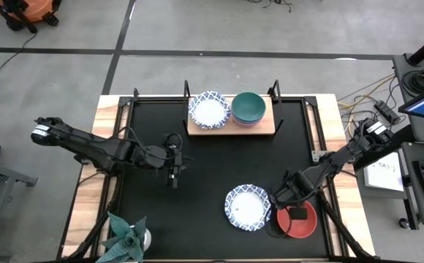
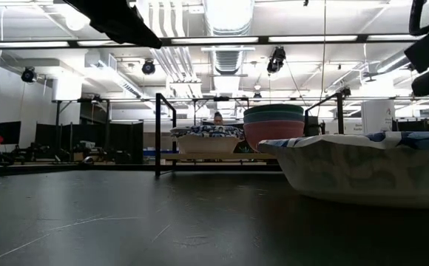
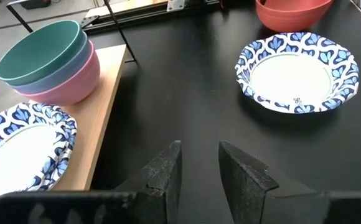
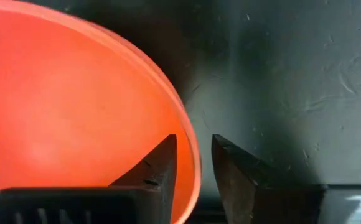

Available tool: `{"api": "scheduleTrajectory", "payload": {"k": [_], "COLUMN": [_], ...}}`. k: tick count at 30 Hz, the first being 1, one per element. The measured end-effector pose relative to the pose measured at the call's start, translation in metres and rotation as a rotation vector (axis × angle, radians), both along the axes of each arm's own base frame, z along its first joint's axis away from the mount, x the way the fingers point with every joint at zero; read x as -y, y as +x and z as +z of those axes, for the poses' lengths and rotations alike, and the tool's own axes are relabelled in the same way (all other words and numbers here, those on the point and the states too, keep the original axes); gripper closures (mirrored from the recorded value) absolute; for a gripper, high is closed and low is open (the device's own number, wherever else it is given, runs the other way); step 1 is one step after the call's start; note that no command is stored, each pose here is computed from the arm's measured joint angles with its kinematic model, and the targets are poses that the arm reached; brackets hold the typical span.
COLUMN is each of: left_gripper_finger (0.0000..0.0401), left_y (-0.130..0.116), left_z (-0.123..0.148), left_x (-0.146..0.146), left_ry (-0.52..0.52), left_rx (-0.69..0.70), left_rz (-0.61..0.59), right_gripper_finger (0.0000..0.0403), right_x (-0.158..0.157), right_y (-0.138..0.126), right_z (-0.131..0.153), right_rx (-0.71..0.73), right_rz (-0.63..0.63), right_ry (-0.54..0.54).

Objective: Place and stack bowls onto a shelf
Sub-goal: Stack the orange bowl on top of the green bowl on the shelf

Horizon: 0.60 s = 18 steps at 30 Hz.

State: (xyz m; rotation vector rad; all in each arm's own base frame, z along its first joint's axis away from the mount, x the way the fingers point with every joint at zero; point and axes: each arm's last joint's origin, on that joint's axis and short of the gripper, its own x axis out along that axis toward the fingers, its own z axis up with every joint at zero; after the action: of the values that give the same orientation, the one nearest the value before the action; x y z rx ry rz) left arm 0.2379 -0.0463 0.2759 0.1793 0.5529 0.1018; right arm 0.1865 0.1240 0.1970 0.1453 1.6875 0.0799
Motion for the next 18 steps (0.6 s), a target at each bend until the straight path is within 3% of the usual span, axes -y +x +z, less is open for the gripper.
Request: {"api": "scheduleTrajectory", "payload": {"k": [6, 8, 13, 18], "left_gripper_finger": [0.0313, 0.0313, 0.0313, 0.0313], "left_y": [0.0, 0.0, 0.0, -0.004], "left_z": [0.0, 0.0, -0.001, -0.004], "left_x": [0.0, 0.0, 0.0, -0.001], "left_ry": [0.0, 0.0, 0.011, 0.008], "left_rx": [0.001, 0.0, -0.007, -0.049], "left_rz": [0.0, 0.0, 0.008, 0.018], "right_gripper_finger": [0.0385, 0.0391, 0.0393, 0.0393], "right_x": [0.0, 0.001, 0.015, 0.047], "right_y": [-0.002, -0.001, 0.006, 0.027], "right_z": [0.0, 0.005, 0.031, 0.079], "right_rx": [-0.025, -0.027, -0.016, 0.087], "right_rz": [-0.002, -0.022, -0.16, -0.373], "right_ry": [0.036, 0.061, 0.187, 0.389]}}
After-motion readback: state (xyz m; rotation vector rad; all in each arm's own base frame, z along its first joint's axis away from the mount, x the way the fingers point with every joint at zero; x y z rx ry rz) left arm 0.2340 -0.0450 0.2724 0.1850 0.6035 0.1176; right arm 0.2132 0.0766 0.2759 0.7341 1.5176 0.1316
